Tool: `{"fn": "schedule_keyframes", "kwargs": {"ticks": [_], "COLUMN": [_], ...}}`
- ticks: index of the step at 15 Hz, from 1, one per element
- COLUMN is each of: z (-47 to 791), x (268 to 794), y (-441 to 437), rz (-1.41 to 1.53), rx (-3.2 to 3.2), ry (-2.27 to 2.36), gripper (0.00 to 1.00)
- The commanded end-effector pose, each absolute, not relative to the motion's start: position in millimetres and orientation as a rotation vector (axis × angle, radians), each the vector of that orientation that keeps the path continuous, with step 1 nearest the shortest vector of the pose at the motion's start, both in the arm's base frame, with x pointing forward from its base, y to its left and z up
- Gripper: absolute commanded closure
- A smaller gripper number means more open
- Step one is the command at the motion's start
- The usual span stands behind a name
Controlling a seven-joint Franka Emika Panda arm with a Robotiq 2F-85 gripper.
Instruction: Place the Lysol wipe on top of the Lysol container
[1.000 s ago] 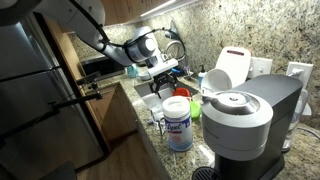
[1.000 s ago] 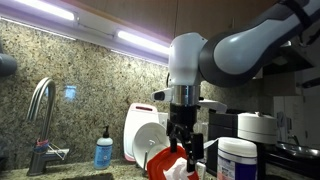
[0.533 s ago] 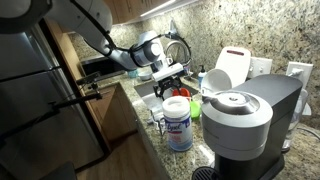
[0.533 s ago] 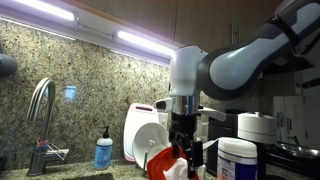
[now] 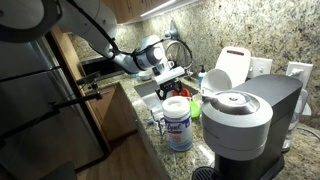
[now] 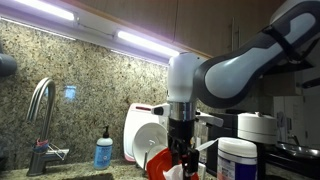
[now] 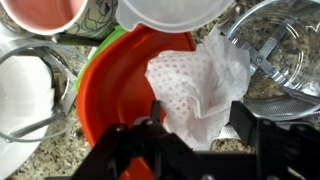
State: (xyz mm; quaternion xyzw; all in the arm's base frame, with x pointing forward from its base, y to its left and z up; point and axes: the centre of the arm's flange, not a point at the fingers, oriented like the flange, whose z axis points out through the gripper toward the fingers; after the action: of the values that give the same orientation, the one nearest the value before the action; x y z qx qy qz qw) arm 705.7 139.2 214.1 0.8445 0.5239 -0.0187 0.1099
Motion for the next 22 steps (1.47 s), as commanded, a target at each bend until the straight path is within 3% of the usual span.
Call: {"fn": "schedule_keyframes", "kwargs": {"ticks": [1, 7, 22], "z": [222, 233, 363], "x": [716, 719, 678], "y": [142, 146, 161], "rz": [-0.016, 0.015, 0.333], "rx": [2.463, 2.458, 2.44], "ry": [1.519, 1.522, 1.445], "gripper": [0.57, 1.0, 1.0]}}
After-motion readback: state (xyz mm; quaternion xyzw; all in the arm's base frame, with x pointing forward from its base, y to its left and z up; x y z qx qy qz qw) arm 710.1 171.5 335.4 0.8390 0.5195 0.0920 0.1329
